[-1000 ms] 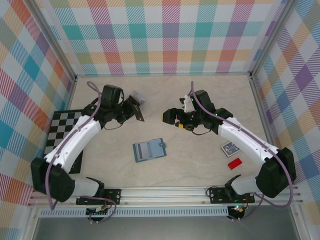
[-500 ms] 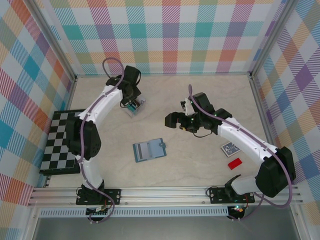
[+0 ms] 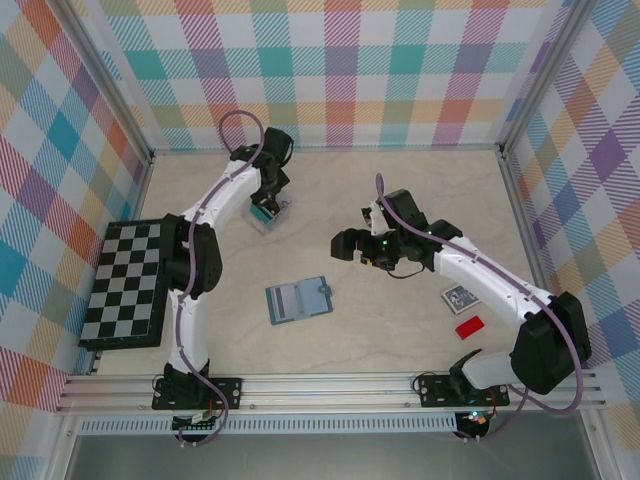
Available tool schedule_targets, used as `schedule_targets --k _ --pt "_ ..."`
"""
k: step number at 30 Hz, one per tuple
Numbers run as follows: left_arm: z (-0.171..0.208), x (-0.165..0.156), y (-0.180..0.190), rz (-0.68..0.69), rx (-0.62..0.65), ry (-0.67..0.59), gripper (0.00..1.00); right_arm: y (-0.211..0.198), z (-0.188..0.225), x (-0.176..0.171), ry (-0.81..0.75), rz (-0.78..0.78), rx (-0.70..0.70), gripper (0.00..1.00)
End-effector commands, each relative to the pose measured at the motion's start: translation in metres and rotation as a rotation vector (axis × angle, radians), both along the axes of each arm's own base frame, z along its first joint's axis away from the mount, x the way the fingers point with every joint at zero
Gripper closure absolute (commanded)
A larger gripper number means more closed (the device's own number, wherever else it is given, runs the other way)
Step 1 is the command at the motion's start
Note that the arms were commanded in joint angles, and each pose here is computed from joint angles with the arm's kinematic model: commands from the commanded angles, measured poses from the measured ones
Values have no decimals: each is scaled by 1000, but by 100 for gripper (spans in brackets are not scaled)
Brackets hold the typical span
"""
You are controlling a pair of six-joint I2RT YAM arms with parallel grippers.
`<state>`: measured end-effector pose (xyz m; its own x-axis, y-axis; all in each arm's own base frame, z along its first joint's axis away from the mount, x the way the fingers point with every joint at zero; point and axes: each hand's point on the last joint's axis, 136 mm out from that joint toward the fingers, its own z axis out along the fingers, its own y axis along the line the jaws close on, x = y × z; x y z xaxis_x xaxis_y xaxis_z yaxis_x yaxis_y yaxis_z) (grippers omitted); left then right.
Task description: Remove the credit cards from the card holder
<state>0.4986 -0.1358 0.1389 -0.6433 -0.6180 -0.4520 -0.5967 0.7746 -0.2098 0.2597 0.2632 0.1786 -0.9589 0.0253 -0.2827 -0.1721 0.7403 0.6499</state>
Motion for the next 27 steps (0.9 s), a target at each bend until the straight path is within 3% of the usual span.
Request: schedule_targets --k 1,21,27 --pt "-2 0 12 55 32 15 100 -5 -3 -4 16 -14 -10 0" --pt "-23 15 25 82 27 32 100 -10 -7 -9 33 -25 -25 0" --pt "-31 19 13 36 -45 53 74 -10 -7 -9 35 -26 -23 0"
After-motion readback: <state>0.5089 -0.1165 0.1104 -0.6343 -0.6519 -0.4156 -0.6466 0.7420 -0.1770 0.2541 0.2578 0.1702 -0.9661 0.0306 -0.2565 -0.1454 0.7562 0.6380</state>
